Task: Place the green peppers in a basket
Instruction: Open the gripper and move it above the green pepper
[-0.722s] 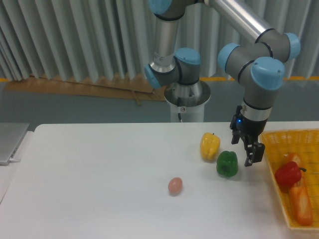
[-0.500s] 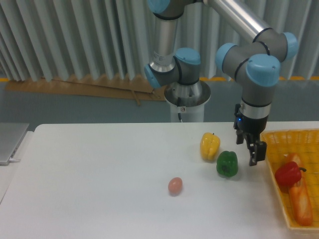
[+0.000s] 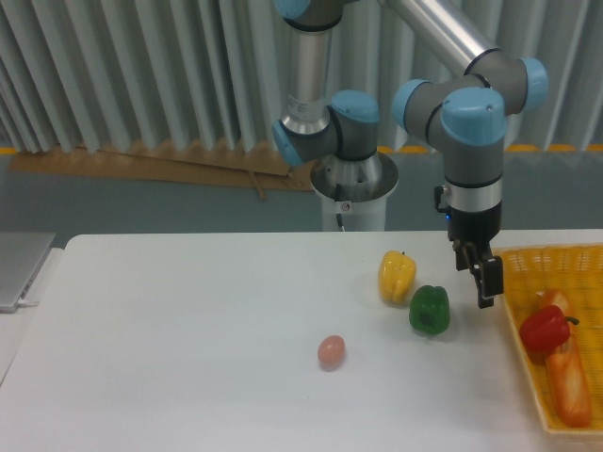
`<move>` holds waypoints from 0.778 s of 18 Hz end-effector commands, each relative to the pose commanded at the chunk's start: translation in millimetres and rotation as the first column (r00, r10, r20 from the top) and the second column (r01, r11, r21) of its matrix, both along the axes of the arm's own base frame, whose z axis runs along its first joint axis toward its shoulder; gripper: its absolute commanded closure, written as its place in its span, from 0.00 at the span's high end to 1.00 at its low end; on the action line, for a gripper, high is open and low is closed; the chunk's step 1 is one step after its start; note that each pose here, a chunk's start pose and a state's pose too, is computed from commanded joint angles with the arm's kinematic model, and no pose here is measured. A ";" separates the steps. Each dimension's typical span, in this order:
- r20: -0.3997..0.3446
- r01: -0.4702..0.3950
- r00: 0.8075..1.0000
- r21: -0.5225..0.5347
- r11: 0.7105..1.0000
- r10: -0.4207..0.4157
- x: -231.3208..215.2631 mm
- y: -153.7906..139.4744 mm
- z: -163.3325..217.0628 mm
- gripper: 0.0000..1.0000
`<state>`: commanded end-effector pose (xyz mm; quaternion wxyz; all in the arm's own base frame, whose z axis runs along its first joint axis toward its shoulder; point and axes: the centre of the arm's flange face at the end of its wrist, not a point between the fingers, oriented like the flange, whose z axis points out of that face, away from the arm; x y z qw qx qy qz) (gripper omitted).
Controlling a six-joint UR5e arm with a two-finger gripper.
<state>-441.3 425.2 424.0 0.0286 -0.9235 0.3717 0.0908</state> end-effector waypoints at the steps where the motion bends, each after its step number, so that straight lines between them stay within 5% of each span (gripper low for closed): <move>1: 0.033 -0.036 0.999 -0.001 0.999 0.036 1.5 -0.8 -5.0 1.00; 10: 0.141 -0.232 0.961 -0.055 0.971 0.237 9.7 -10.4 -23.2 1.00; 14: 0.198 -0.348 0.913 -0.077 0.934 0.357 13.1 -13.6 -27.9 1.00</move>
